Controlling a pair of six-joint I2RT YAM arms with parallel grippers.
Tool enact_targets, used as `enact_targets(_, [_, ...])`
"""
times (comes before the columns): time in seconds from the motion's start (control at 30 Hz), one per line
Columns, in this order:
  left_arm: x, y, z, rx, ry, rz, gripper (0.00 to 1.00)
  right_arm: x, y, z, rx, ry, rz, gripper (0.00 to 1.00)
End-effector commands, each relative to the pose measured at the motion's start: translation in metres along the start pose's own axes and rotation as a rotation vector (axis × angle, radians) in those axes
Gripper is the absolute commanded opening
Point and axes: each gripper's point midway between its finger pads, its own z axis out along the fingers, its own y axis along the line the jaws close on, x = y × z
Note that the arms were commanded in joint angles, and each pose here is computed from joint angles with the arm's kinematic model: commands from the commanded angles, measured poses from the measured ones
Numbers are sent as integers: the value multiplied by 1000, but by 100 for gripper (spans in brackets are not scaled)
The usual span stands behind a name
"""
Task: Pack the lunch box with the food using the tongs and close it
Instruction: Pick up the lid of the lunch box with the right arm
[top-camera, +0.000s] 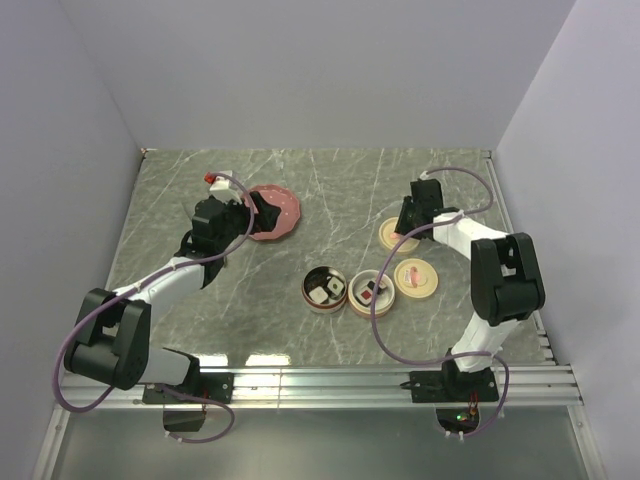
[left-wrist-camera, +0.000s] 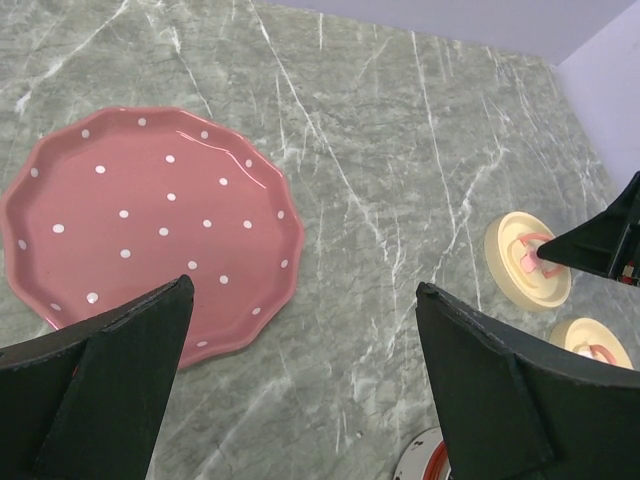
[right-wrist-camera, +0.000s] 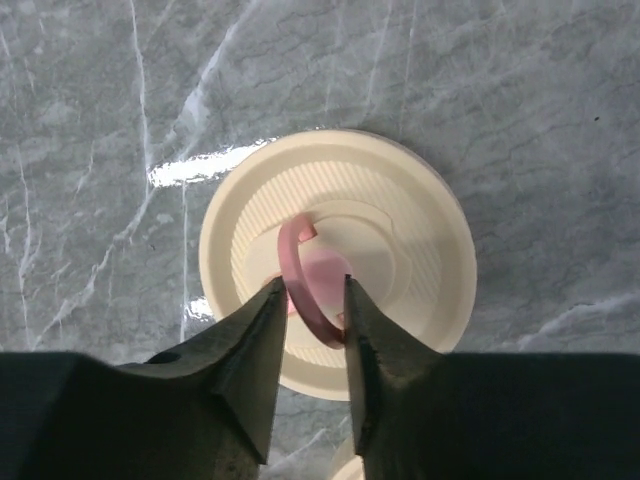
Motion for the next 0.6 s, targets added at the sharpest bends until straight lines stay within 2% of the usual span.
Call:
enact_targets(0.0, [-23, -9, 2, 17, -56, 31, 99, -12, 8, 0, 3, -16, -13, 35])
enact_targets(0.17, [-21, -7, 2, 11, -47, 34, 99, -11, 9, 3, 14, -3, -15, 18])
enact_targets(0.27, [-19, -6, 3, 7, -43, 34, 99, -12, 12, 5, 17, 4, -26, 13])
enact_targets(0.37, [-19, -5, 3, 1, -44, 33, 99, -12, 13, 9, 26, 13, -38, 0])
enact_targets(0.57, [-20, -3, 3, -9, -57, 26, 98, -36, 19, 3, 73, -63, -76, 0])
